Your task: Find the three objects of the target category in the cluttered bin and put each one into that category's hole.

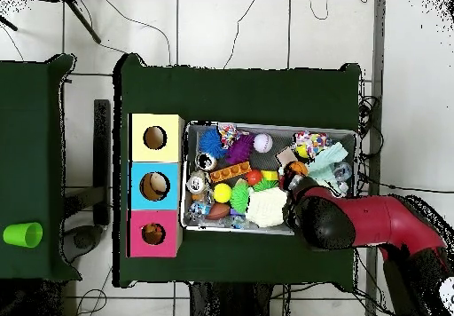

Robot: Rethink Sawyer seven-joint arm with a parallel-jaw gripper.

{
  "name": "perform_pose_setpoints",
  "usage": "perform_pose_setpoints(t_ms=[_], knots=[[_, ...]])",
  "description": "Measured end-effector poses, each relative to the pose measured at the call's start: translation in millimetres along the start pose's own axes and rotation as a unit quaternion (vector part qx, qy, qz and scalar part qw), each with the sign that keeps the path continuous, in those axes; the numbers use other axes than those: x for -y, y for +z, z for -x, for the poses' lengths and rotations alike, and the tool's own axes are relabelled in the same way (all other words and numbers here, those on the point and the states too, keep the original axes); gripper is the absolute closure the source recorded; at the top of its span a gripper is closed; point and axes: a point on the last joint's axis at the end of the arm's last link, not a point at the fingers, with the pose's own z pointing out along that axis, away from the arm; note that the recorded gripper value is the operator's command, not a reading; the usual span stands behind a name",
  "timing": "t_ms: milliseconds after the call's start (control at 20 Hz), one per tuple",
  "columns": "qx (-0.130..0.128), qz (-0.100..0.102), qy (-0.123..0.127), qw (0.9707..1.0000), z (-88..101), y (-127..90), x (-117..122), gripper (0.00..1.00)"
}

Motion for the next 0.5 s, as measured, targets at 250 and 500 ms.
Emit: perform_pose_setpoints(t_ms=[250, 500], knots=[[-0.001, 0.001, -0.011, 0.9999, -3.1, 0.6, -11.9, 1.0], [-0.002, 0.004, -0.025, 0.9997, -7.8, 1.2, -28.4, 1.0]])
